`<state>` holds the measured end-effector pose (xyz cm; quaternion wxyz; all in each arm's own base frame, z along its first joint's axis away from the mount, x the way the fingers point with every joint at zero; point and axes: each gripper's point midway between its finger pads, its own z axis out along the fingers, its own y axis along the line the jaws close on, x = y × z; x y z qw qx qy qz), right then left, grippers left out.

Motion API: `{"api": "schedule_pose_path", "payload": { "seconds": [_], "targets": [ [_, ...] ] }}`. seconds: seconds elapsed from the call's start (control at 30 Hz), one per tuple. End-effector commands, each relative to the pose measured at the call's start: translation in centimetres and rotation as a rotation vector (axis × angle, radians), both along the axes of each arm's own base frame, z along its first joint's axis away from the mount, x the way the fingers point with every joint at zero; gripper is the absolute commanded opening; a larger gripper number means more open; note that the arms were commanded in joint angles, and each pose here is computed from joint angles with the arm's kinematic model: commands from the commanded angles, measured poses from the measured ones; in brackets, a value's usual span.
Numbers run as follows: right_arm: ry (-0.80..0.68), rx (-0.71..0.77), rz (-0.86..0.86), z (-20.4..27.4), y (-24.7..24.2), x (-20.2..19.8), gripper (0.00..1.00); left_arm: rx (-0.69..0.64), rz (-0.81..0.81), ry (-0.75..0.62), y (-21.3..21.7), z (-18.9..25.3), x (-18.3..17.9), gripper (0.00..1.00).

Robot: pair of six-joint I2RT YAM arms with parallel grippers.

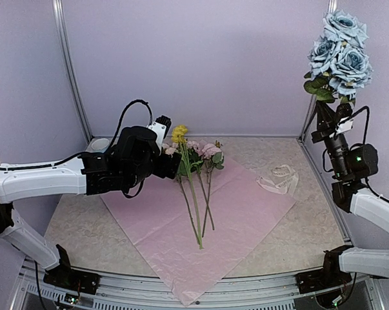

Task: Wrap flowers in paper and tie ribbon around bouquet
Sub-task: Place the fake flower on the flattened wrapping paper.

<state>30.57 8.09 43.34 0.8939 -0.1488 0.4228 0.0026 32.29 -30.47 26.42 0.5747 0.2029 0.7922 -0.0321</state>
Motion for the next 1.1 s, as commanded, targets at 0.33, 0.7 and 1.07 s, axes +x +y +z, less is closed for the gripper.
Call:
{"api": "schedule_pose_path", "payload": {
  "seconds": [0.33, 0.7, 1.07],
  "targets": [
    [0.629, 0.239, 0.424, -2.6, 7.8, 7.5, 0.00, -0.017, 0.027, 0.001, 0.0, -0.8, 0.3, 0.99],
    [1.506, 0.513, 0.813, -22.4, 28.6, 7.7, 0.00, -0.075, 0.126, 0.160, 1.6, -6.0, 1.1, 0.99],
    [1.740, 0.476, 0.711, -32.8, 31.2, 7.4, 0.27, -0.092, 0.163, 0.246, 3.6, -9.1, 0.2, 0.99]
  ]
}}
